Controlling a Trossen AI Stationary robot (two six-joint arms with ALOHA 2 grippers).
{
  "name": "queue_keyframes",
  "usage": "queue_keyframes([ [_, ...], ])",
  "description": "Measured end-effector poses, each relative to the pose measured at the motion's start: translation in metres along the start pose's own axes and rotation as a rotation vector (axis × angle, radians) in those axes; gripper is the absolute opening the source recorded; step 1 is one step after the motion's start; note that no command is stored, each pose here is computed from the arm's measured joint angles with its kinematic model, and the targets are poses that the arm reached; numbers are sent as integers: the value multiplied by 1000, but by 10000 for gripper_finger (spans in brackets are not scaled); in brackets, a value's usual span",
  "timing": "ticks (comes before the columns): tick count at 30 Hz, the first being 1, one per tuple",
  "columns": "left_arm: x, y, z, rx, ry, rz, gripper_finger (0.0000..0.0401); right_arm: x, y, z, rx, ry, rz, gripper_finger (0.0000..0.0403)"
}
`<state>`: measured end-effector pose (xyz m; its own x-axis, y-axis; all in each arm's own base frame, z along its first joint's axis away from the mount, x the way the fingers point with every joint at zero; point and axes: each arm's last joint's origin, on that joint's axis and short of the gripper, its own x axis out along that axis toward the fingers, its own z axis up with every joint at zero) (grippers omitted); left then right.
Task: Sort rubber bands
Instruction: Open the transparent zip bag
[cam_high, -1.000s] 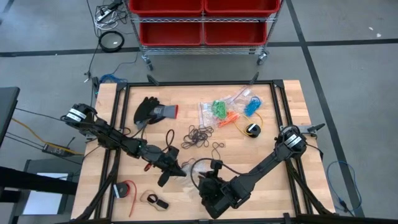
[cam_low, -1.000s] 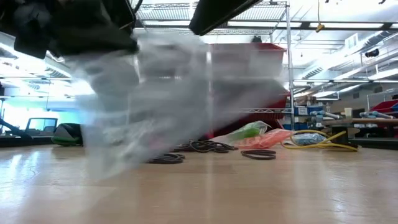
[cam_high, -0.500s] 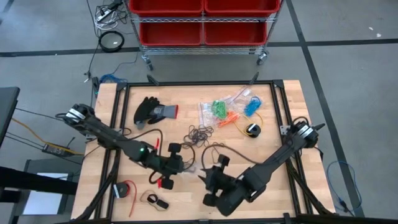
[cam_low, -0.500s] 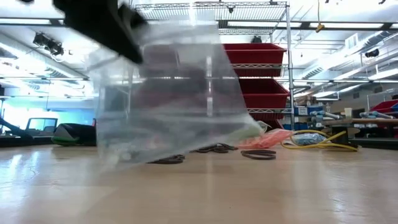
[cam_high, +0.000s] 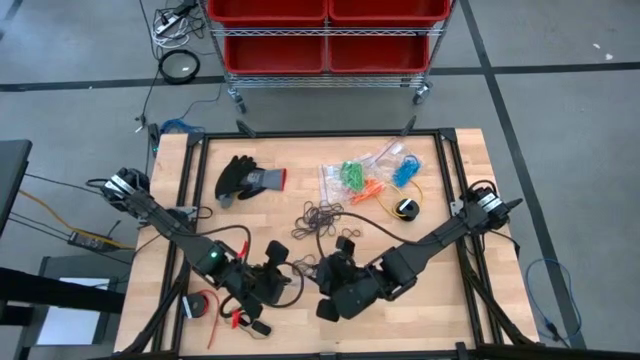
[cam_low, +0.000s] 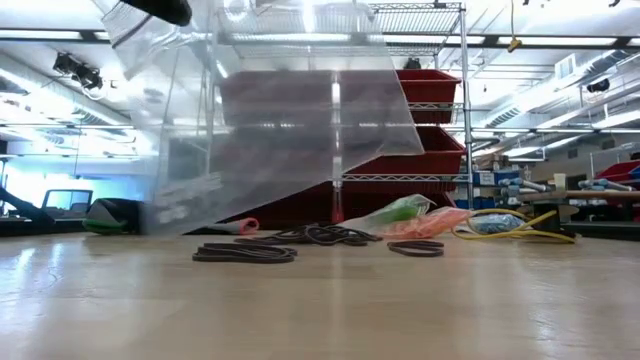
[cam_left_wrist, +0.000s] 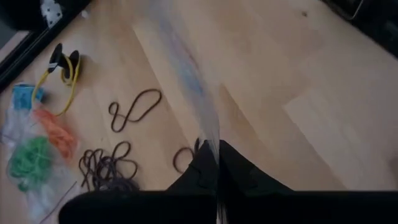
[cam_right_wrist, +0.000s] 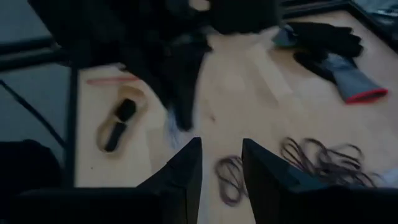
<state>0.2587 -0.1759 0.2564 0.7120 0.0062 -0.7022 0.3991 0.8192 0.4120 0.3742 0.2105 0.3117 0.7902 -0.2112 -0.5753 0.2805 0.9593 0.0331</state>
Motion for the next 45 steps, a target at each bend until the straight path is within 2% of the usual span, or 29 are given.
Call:
queue_keyframes([
  [4, 0, -1, -3, 15, 31, 4, 0, 8, -4, 10, 35, -5, 81, 100],
  [11, 0, -1, -5, 23, 52, 1, 0, 17, -9, 21, 79, -27, 151, 99],
  [21, 0, -1, -5, 21, 48, 1, 0, 36, -13, 2, 135, 53, 221, 98],
  [25, 0, -1, -5, 20, 45, 2, 0, 42, -16, -6, 138, 75, 199, 98],
  [36, 0, -1, -2, 12, 23, 5, 0, 45, -21, -3, 146, 69, 182, 98],
  [45, -3, -8, -1, 83, 10, -9, 1, 47, -22, -3, 146, 79, 186, 98],
])
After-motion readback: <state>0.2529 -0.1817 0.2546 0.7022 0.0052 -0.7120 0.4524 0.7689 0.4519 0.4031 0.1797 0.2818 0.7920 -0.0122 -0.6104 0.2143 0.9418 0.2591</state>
